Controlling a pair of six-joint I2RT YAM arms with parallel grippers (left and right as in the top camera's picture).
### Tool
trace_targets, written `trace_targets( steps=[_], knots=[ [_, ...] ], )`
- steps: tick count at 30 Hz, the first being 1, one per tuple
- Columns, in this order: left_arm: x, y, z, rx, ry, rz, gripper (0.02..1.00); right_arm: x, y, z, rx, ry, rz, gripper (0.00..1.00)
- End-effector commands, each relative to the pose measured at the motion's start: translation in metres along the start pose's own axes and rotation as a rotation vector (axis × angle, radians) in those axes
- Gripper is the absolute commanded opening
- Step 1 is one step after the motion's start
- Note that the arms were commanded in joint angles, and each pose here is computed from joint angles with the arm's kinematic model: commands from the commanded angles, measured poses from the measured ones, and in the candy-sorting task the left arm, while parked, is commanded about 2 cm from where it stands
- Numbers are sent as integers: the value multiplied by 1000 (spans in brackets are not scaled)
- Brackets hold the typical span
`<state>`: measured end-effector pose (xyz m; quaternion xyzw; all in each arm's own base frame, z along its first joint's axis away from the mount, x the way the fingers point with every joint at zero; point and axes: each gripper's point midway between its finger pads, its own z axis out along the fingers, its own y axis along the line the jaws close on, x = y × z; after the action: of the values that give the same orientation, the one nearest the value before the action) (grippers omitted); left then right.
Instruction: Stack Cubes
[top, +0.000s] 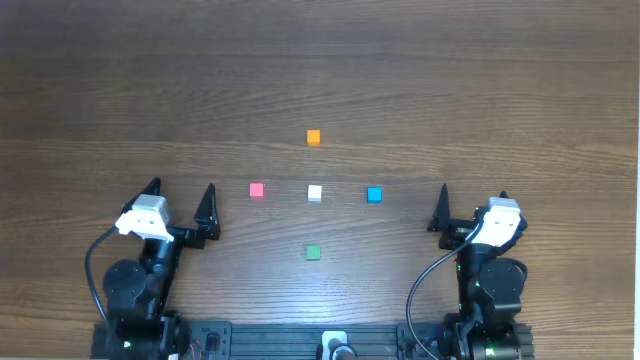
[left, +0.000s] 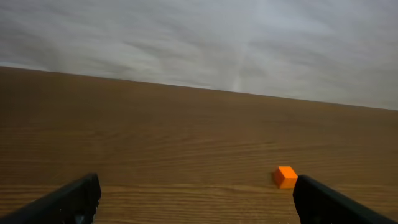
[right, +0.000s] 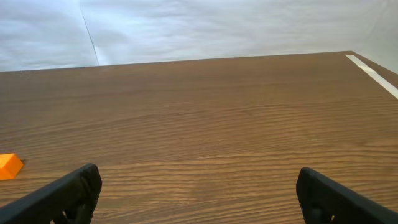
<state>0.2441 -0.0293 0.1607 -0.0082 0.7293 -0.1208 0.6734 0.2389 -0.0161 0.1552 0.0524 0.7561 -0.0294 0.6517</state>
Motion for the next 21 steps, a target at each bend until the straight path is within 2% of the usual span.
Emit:
trace_targets(
  steps=[1,21],
  knots=[
    [1,0,0,4,-1,15,1000,2,0,1,-1,-1,-4,991],
    [1,0,0,4,0,15,1000,2,0,1,-1,-1,-4,991]
  ],
)
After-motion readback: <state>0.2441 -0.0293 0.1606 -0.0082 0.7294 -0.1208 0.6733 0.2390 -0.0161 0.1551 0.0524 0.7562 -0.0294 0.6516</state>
